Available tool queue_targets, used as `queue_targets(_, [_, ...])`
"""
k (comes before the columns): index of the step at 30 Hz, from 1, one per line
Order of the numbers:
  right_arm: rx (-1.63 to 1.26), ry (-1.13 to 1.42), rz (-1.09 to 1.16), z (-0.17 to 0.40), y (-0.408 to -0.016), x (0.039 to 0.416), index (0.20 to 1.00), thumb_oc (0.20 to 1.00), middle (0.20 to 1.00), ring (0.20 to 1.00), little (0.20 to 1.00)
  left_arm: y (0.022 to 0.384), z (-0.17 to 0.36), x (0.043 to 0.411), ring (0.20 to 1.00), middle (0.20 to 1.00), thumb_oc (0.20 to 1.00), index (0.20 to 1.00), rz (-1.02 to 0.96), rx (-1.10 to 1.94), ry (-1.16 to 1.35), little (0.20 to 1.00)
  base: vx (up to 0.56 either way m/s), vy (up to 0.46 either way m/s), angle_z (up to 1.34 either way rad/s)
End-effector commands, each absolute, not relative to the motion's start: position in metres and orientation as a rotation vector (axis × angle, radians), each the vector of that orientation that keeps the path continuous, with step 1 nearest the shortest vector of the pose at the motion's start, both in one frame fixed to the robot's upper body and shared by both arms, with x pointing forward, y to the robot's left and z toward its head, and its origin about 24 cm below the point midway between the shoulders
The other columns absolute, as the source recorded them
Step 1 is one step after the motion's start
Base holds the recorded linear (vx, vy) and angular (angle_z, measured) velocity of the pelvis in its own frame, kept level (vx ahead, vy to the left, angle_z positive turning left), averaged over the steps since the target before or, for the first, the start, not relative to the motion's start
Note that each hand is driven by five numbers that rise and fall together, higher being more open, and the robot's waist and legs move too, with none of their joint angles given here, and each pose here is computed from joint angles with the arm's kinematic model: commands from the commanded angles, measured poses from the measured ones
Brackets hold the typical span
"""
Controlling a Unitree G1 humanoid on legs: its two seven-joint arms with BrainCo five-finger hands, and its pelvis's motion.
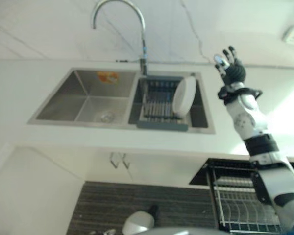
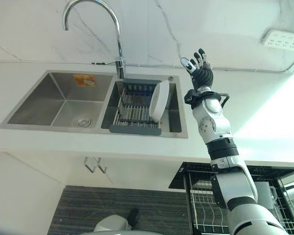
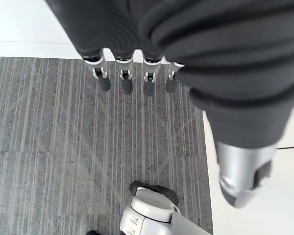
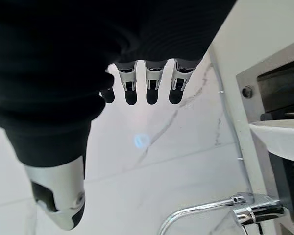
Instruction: Place the dishes in the dishwasher.
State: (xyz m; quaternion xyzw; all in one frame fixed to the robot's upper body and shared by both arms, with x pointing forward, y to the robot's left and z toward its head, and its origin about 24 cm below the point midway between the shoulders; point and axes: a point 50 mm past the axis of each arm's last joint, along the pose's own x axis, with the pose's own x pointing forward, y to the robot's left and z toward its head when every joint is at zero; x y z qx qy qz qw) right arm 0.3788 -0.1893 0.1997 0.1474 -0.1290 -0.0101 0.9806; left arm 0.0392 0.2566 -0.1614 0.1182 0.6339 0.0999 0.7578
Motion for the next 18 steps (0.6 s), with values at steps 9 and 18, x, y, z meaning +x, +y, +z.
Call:
queue_targets(9, [0.279, -0.28, -0.043, 0.21, -0.194, 0.382, 1.0, 1.0, 1.0, 1.0, 1.0, 0.264, -0.16, 0.029, 1.0, 1.0, 1.0, 1.0, 0.15, 0.361, 1.426, 1.0, 0.05, 0.017, 0.01])
queue_targets(18, [0.282, -0.233, -0.061, 0.188, -0.194, 0.379, 1.0, 1.0, 1.0, 1.0, 1.0, 0.261, -0.16, 0.035, 1.0, 1.0, 1.0, 1.0, 0.129, 0.348, 1.402, 1.0, 0.0, 0.0, 0.0])
